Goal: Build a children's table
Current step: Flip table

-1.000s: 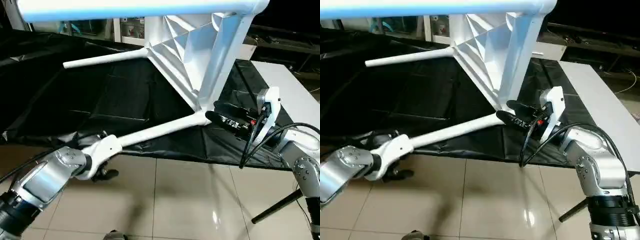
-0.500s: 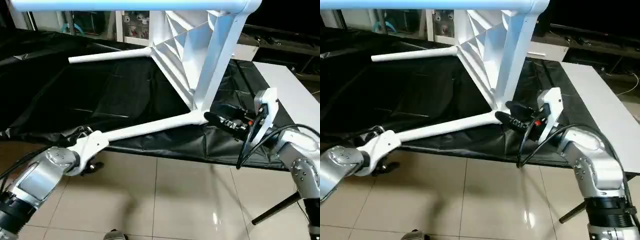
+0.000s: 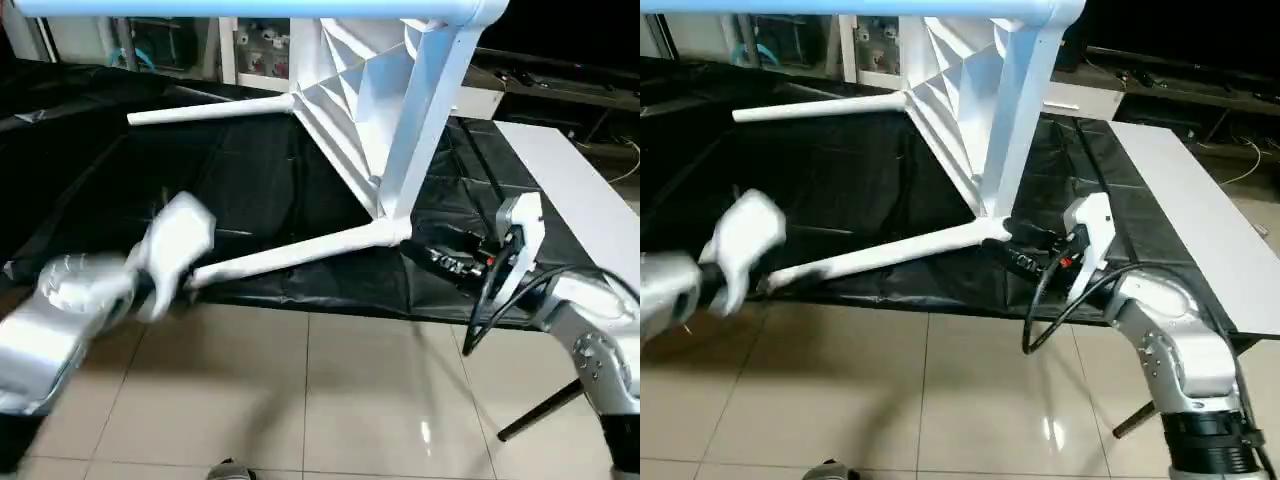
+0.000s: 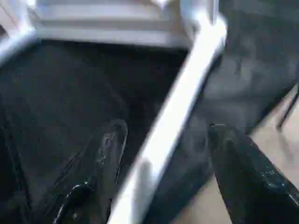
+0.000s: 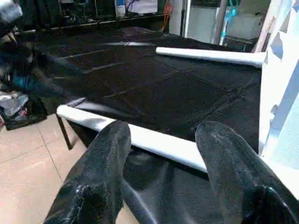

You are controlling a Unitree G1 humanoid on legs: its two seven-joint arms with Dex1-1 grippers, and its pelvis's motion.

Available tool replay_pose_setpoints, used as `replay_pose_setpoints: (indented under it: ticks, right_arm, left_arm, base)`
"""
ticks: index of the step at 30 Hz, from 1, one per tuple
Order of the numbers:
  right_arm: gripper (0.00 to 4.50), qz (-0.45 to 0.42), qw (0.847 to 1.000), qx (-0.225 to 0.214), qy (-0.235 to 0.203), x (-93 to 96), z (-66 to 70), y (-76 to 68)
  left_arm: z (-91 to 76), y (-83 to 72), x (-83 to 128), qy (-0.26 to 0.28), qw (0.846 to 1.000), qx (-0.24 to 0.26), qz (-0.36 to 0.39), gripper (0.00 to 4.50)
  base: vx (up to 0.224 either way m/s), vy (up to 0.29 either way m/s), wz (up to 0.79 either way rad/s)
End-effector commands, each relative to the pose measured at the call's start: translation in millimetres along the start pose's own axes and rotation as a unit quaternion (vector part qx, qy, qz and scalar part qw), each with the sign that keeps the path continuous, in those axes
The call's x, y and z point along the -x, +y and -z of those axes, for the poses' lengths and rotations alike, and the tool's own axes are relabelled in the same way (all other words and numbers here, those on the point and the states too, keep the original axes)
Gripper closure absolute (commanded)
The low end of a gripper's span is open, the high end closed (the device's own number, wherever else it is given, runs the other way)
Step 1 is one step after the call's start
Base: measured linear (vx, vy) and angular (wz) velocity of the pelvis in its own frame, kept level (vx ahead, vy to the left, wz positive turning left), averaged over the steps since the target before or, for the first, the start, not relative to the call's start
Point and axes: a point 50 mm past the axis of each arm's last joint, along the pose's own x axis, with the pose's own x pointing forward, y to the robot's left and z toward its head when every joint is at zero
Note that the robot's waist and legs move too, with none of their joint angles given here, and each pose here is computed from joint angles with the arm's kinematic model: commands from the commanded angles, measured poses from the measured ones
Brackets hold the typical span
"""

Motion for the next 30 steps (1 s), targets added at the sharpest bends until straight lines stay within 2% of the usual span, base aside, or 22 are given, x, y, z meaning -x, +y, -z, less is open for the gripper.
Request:
replay_pose_setpoints:
  ticks: [1, 2, 5, 11, 18, 19, 20, 21, 22, 27, 28, 30]
  right_arm:
    - [1.96, 0.001, 1.0, 0.004, 0.001, 0.7, -2.1, 1.3]
    - [1.96, -0.007, 1.0, -0.001, 0.004, -0.2, -1.1, 3.3]
    - [1.96, -0.013, 1.0, -0.005, 0.008, -0.5, -0.5, 5.8]
    - [1.96, -0.023, 1.0, -0.006, 0.015, 0.2, 0.5, 11.9]
    - [1.96, -0.019, 1.0, -0.002, 0.023, 0.7, 2.7, 11.6]
    - [1.96, -0.018, 1.0, -0.001, 0.024, 0.8, 3.0, 11.5]
    - [1.96, -0.013, 1.0, 0.003, 0.026, 1.1, 2.8, 10.7]
    - [1.96, -0.013, 1.0, 0.003, 0.026, 1.1, 2.8, 10.7]
    - [1.96, -0.008, 1.0, 0.005, 0.026, 1.1, 2.6, 10.0]
    - [1.96, -0.003, 0.999, 0.013, 0.03, -0.1, 4.4, 9.6]
    - [1.96, -0.003, 0.999, 0.014, 0.031, -0.6, 4.9, 9.7]
    - [1.96, -0.003, 0.999, 0.015, 0.031, -1.3, 5.2, 9.6]
  left_arm:
    - [8.2, -4.5, -7.5, 0.018, 1.0, 0.017, 0.009, 1.4]
    - [20.7, -15.4, -16.7, 0.047, 0.997, 0.035, 0.046, 1.4]
    - [29.8, -21.4, -23.9, 0.067, 0.995, 0.046, 0.055, 1.4]
    - [47.1, -23.3, -42.6, 0.102, 0.993, 0.049, 0.027, 1.4]
    - [63.1, -17.6, -51.0, 0.138, 0.99, 0.042, 0.002, 1.4]
    - [66.0, -16.2, -51.5, 0.144, 0.989, 0.036, -0.005, 1.4]
    - [73.6, -10.8, -53.1, 0.159, 0.987, 0.006, -0.033, 1.4]
    - [73.6, -10.8, -53.1, 0.159, 0.987, 0.006, -0.033, 1.4]
    - [77.2, -6.9, -54.1, 0.162, 0.985, -0.02, -0.055, 1.4]
    - [81.7, 2.9, -53.8, 0.171, 0.975, -0.099, -0.103, 1.4]
    - [81.5, 6.5, -53.1, 0.172, 0.969, -0.128, -0.119, 1.4]
    - [80.9, 9.2, -52.4, 0.172, 0.965, -0.149, -0.13, 1.4]
  base:
    - [0.0, 0.0, 0.0]
    - [0.0, 0.0, 0.0]
    - [0.0, 0.0, 0.0]
    - [0.0, 0.0, 0.0]
    - [0.0, 0.0, 0.0]
    - [0.0, 0.0, 0.0]
    - [0.0, 0.0, 0.0]
    - [0.0, 0.0, 0.0]
    - [0.0, 0.0, 0.0]
    - [0.0, 0.0, 0.0]
    - [0.0, 0.0, 0.0]
    - [0.0, 0.0, 0.0]
